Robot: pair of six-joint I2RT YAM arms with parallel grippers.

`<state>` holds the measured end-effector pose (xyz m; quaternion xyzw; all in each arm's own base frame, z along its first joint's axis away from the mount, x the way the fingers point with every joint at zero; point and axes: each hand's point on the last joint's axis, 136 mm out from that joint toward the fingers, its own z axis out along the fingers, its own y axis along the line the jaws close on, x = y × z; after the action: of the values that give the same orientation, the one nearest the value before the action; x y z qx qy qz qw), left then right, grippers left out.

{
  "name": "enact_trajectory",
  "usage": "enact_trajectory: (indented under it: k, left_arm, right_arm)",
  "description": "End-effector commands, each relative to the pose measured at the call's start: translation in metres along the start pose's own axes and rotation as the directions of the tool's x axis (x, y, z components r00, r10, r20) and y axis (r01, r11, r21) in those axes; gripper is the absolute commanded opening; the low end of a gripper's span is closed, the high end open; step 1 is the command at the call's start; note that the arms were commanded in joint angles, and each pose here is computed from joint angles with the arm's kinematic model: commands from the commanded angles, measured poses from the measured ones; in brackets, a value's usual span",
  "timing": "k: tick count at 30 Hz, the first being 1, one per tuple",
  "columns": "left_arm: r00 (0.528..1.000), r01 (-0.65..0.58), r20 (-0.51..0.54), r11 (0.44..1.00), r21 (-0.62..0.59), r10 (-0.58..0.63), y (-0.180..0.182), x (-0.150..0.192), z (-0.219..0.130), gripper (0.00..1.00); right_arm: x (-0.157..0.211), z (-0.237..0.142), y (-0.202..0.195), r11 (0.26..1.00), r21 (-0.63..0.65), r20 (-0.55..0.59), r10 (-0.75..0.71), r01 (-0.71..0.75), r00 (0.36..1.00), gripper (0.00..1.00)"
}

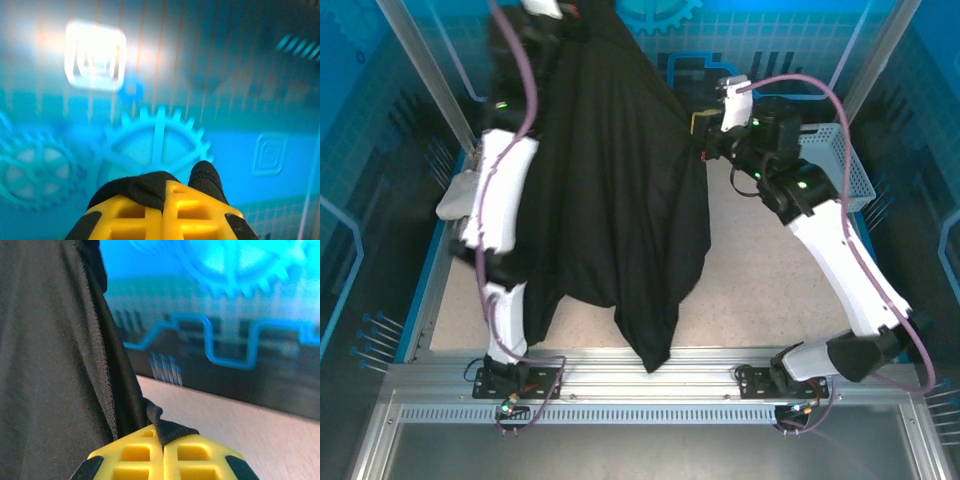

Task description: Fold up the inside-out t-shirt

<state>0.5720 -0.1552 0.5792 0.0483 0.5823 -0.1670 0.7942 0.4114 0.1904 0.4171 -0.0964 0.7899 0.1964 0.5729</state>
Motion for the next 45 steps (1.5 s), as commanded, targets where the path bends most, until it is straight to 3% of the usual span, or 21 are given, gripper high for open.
enact_trajectory:
  k: [1,5,8,12,14,16,22,24,26,29,32,34,37,45]
  left_arm:
    - [0.998,-0.029,-0.061,0.999,-0.033,0.027,0.006,0.093,0.037,0.26]
    - [0.954,-0.009,-0.299,0.998,-0.056,-0.008,0.008,0.19,0.037,0.66]
    - [0.877,0.023,-0.475,0.995,-0.101,-0.069,0.007,0.219,0.01,0.82]
    - [0.791,0.126,-0.577,0.977,-0.169,-0.202,-0.012,0.244,-0.059,0.88]
    - [0.763,0.212,-0.588,0.963,-0.166,-0.269,-0.038,0.254,-0.106,0.88]
    - [0.717,0.222,-0.641,0.961,-0.164,-0.275,-0.062,0.277,-0.155,0.87]
    - [0.515,0.205,-0.846,0.978,-0.03,-0.134,-0.147,0.323,-0.31,0.84]
    - [0.428,0.194,-0.902,0.981,0.026,-0.06,-0.173,0.337,-0.358,0.84]
    - [0.299,0.19,-0.954,0.98,0.068,0.008,-0.195,0.36,-0.413,0.83]
    - [0.171,0.161,-0.981,0.979,0.121,0.093,-0.209,0.389,-0.468,0.81]
    - [0.104,0.138,-0.984,0.977,0.161,0.148,-0.21,0.409,-0.49,0.79]
    - [0.079,0.14,-0.984,0.976,0.167,0.157,-0.213,0.425,-0.496,0.74]
    - [0.068,0.108,-0.981,0.976,0.188,0.182,-0.214,0.446,-0.495,0.58]
    - [0.117,0.064,-0.988,0.992,0.11,0.102,-0.18,0.447,-0.485,0.15]
  right_arm:
    - [0.052,0.044,-0.079,0.968,0.22,-0.104,0.147,-0.122,0.984,0.0]
    - [0.133,0.089,-0.127,0.949,0.297,-0.343,0.206,-0.103,0.916,0.01]
    - [0.186,0.104,-0.166,0.932,0.358,-0.502,0.241,-0.054,0.831,0.18]
    - [0.217,0.087,-0.188,0.923,0.386,-0.604,0.254,-0.002,0.756,0.44]
    - [0.229,0.072,-0.178,0.929,0.368,-0.626,0.263,-0.019,0.734,0.48]
    - [0.243,0.058,-0.161,0.94,0.337,-0.633,0.274,-0.061,0.724,0.5]
    - [0.286,0.017,-0.149,0.932,0.345,-0.643,0.318,-0.107,0.697,0.54]
    - [0.296,0.013,-0.145,0.929,0.335,-0.64,0.346,-0.157,0.685,0.55]
    - [0.306,0.013,-0.143,0.925,0.322,-0.645,0.371,-0.203,0.668,0.55]
    - [0.31,0.013,-0.145,0.923,0.328,-0.649,0.376,-0.203,0.662,0.55]
    - [0.307,0.012,-0.146,0.924,0.328,-0.644,0.371,-0.196,0.669,0.55]
    - [0.306,0.01,-0.15,0.921,0.34,-0.639,0.376,-0.192,0.671,0.55]
    - [0.306,0.005,-0.157,0.911,0.363,-0.63,0.394,-0.194,0.669,0.55]
    - [0.323,-0.012,-0.196,0.844,0.499,-0.603,0.501,-0.197,0.62,0.59]
